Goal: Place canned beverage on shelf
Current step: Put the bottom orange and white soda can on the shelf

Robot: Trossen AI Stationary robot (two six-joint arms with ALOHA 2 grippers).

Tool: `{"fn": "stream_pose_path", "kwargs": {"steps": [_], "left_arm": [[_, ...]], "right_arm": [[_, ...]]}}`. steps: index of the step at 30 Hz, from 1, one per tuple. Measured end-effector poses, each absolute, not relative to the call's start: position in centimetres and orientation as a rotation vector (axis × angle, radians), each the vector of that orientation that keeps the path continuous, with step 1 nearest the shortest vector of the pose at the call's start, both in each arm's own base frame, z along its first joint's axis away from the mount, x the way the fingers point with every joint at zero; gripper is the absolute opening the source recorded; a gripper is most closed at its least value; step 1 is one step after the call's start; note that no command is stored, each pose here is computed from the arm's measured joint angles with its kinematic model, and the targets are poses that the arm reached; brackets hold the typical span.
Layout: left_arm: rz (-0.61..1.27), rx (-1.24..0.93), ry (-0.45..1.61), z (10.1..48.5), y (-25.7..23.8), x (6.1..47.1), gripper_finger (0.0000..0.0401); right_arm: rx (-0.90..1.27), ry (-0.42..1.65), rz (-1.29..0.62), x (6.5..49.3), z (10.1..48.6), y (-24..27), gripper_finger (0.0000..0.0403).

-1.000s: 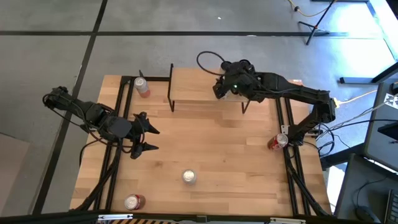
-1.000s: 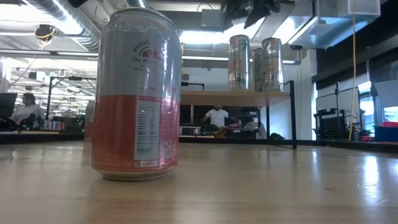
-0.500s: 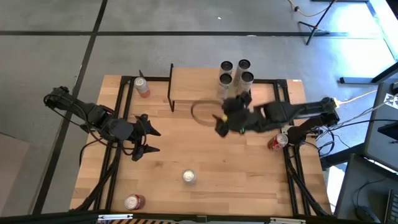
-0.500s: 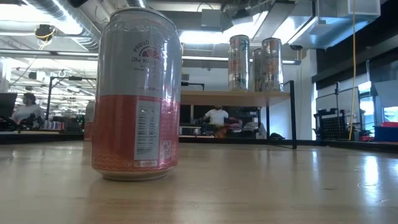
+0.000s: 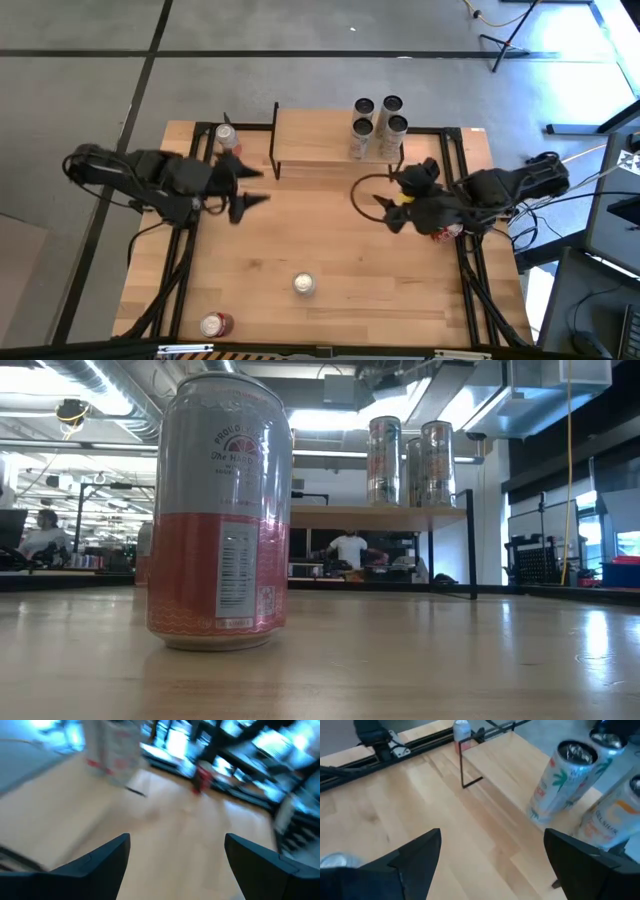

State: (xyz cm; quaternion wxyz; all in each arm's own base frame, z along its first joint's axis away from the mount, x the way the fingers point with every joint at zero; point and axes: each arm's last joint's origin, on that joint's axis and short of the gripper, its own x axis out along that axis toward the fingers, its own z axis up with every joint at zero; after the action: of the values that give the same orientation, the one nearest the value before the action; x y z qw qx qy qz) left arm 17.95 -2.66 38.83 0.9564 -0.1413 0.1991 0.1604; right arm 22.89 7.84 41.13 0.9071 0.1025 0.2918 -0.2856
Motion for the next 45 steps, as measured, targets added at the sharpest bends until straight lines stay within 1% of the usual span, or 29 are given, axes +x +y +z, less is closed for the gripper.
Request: {"fn": "stream_pose_path", "kwargs": {"steps": [2, 10, 13, 16, 19, 24, 29, 39, 42, 45], "left_arm": [[0.401, -0.293, 0.391, 39.2, -1.5, 17.9, 0.0315], [0.690, -0.363, 0.503, 38.2, 2.4, 16.9, 0.0315], [0.734, -0.428, 0.595, 37.2, 3.3, 16.8, 0.0315], [0.653, -0.527, 0.653, 36.1, 3.2, 17.8, 0.0315], [0.519, -0.574, 0.694, 35.2, 2.5, 19.6, 0.0315], [0.377, -0.546, 0.720, 34.0, 0.0, 22.8, 0.0315], [0.273, -0.507, 0.775, 32.6, -2.8, 24.9, 0.0315], [0.100, -0.478, 0.791, 31.0, -8.7, 26.8, 0.0315], [0.072, -0.498, 0.797, 30.6, -10.3, 26.9, 0.0315], [0.073, -0.488, 0.775, 31.2, -12.5, 27.2, 0.0315]], "right_arm": [[0.219, 0.608, -0.580, 22.1, 40.6, 8.0, 0.0339], [0.188, 0.691, -0.560, 20.0, 36.9, 7.9, 0.0339], [0.186, 0.746, -0.535, 19.3, 35.5, 7.7, 0.0339], [0.183, 0.793, -0.518, 18.8, 34.3, 7.5, 0.0339], [0.180, 0.831, -0.503, 18.3, 33.3, 7.3, 0.0339], [0.156, 0.852, -0.501, 18.2, 32.1, 7.3, 0.0339], [0.201, 0.821, -0.469, 18.7, 31.7, 7.6, 0.0339], [0.465, 0.664, -0.370, 20.5, 32.6, 8.7, 0.0339], [0.498, 0.664, -0.310, 21.0, 32.6, 9.3, 0.0339], [0.468, 0.690, -0.256, 21.2, 32.2, 10.5, 0.0339]]}}
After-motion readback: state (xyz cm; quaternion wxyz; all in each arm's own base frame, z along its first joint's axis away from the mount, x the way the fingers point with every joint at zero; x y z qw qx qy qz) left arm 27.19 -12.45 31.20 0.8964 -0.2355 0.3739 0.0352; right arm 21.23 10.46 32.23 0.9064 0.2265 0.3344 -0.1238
